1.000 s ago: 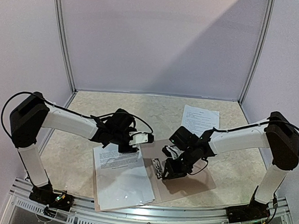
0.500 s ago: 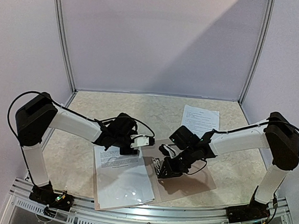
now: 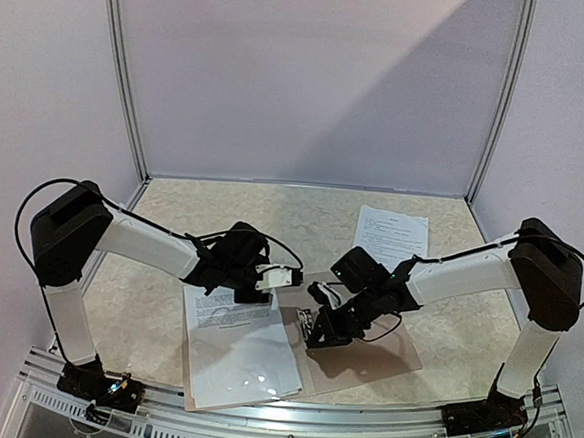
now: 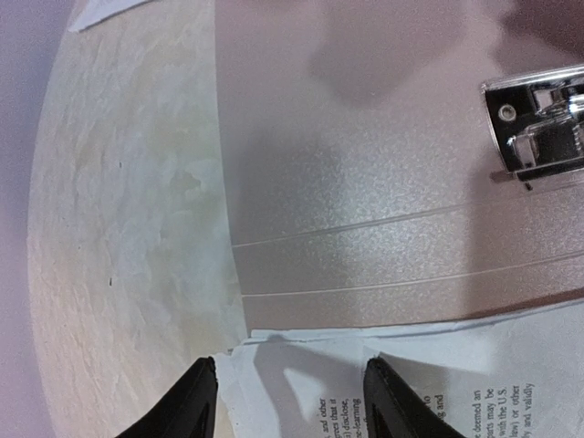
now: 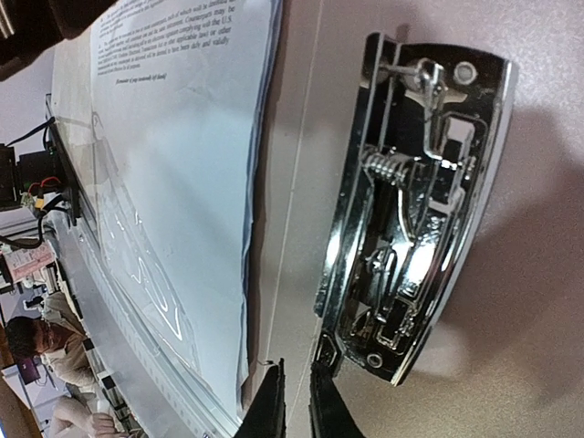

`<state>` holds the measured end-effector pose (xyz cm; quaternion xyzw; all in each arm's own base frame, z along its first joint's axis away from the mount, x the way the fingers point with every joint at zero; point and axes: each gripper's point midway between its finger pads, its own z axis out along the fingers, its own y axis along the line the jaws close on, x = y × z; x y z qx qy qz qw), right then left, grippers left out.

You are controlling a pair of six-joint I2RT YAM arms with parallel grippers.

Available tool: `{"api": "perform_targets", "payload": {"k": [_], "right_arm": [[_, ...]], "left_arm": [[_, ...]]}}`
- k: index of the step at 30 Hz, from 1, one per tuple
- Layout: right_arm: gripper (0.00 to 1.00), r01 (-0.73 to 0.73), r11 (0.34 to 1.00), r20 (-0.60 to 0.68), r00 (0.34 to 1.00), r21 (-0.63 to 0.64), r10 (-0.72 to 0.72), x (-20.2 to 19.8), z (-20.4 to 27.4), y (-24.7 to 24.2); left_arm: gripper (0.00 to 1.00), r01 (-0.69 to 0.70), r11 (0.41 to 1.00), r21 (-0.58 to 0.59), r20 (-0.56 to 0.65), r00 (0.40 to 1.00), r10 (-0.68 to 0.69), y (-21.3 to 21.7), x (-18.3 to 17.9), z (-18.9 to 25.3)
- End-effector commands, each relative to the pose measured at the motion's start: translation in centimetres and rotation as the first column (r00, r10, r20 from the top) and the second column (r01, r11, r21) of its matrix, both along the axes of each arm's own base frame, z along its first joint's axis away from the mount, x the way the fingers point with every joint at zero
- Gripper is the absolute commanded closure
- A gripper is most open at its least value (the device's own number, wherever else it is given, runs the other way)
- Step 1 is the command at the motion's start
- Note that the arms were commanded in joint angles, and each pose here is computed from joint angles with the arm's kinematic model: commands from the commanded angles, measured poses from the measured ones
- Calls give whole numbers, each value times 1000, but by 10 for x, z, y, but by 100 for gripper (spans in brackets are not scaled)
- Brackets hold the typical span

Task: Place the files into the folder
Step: Open the spring clip on the folder with some files.

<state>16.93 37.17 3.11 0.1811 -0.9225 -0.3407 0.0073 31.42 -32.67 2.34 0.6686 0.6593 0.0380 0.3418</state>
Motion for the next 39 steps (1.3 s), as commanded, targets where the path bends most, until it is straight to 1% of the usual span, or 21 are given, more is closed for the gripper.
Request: {"api": "perform_targets", "payload": {"k": [1,11,17,23,29,35,39], "right_arm": [[91,12,999,-28,1000,-44,-13,-1,-20,-10],[92,41,991,-33,998,-125,-46,-2,-42,-32],[92,35,989,-38,998,-144,-40,-4,-49,-37],[93,41,976,-38,998,-216,-50,-7,-67,-54],[94,55,948,-23,998,-314,-66,-10,-86,-80],[95,70,937,-32,996,-341,-86,-13,-96,-92],[96,74,944,-14,996,-322,-83,-6,-86,-84]], "left_arm": [[44,15,998,53,-22,1000,-14,6,-10,-19],[44,18,998,67,-11,1000,-18,10,-10,-21],[44,20,996,88,9,1000,-21,12,-7,-21],[45,16,996,85,21,1000,-18,12,-6,-19],[45,20,992,122,48,999,-26,20,-8,-27],[45,33,986,164,69,997,-45,24,-15,-33],[45,49,980,193,81,995,-66,28,-19,-38]]}}
